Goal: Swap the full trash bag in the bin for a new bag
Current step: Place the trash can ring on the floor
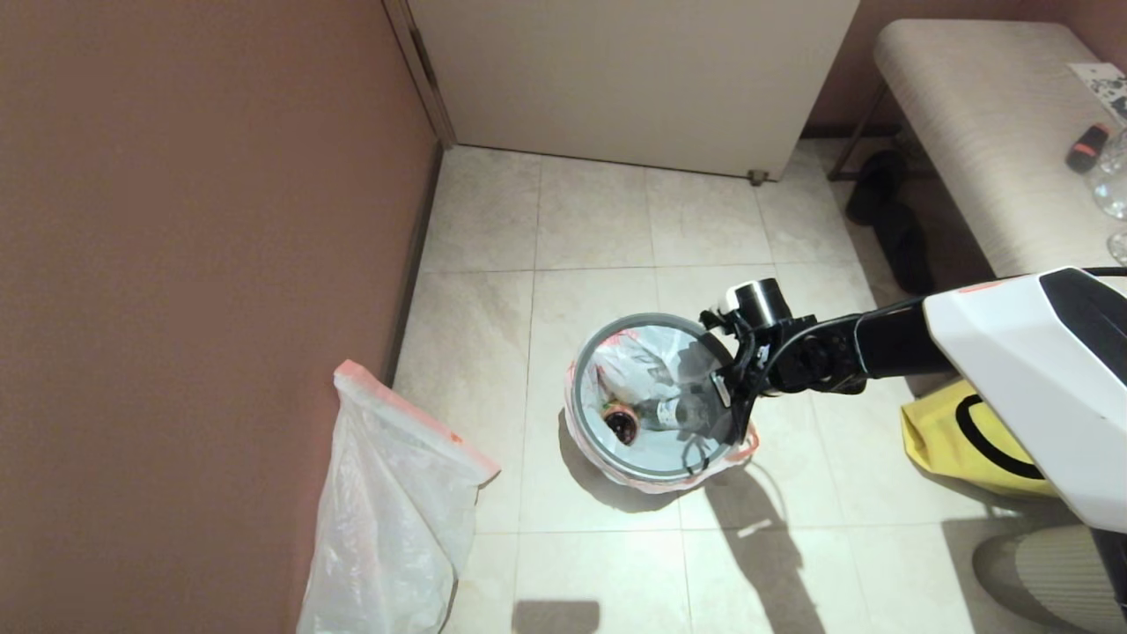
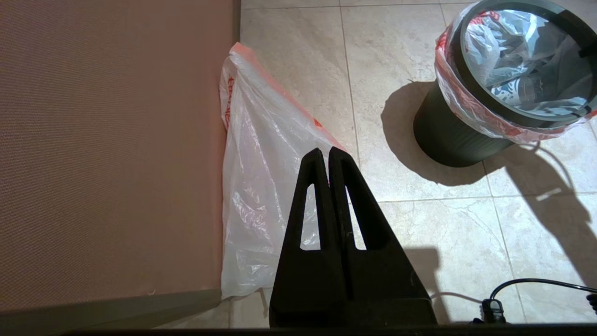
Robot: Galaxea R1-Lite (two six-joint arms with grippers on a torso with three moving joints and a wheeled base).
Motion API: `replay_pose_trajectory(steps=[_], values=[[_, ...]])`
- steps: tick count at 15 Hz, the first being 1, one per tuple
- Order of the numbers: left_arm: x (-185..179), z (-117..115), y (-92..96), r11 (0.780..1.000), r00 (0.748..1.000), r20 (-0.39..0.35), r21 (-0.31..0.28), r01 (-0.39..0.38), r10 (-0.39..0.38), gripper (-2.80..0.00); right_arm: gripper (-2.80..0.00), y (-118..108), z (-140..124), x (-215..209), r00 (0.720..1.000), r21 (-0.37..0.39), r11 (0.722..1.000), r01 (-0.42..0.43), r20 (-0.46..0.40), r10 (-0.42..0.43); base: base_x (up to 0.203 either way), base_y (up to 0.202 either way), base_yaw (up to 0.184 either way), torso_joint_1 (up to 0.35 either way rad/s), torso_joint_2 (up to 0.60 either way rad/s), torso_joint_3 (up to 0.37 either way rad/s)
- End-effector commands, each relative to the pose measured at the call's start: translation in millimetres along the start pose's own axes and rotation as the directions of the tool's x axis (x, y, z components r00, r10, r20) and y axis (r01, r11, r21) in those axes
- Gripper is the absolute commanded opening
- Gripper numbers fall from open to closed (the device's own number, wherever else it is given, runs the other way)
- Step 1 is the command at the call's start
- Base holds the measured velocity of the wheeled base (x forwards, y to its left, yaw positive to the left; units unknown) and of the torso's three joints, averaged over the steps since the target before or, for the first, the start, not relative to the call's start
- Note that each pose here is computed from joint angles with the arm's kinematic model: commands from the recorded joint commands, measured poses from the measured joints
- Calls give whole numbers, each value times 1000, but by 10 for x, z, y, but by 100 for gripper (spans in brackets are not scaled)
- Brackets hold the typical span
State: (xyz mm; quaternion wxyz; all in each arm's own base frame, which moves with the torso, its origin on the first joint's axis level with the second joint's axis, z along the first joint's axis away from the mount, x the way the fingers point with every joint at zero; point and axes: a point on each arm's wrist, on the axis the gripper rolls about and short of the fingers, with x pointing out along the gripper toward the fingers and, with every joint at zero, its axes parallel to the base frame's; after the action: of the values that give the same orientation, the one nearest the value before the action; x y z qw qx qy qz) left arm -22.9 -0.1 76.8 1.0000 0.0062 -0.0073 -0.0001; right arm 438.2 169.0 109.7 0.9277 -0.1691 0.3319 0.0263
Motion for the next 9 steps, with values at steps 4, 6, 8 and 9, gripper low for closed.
replay_pose_trajectory(steps=[4, 6, 8, 9], values=[[1, 1, 0, 1000, 1000, -1, 0, 0, 0, -280, -280, -13, -26, -3, 1000, 1, 1000, 3, -14, -3, 0, 0, 0, 0, 0, 0], [1, 1, 0, 1000, 1000, -1, 0, 0, 0, -280, -280, -1, -32, 9, 1000, 2, 1000, 2, -15, -2, 0, 0, 0, 0, 0, 0], [1, 1, 0, 1000, 1000, -1, 0, 0, 0, -280, -280, -13, -4, -35, 1000, 4, 1000, 1, -6, -1, 0, 0, 0, 0, 0, 0], [1, 1, 0, 1000, 1000, -1, 0, 0, 0, -280, -280, -24, 20, -75, 1000, 8, 1000, 1, 2, -1, 0, 0, 0, 0, 0, 0]])
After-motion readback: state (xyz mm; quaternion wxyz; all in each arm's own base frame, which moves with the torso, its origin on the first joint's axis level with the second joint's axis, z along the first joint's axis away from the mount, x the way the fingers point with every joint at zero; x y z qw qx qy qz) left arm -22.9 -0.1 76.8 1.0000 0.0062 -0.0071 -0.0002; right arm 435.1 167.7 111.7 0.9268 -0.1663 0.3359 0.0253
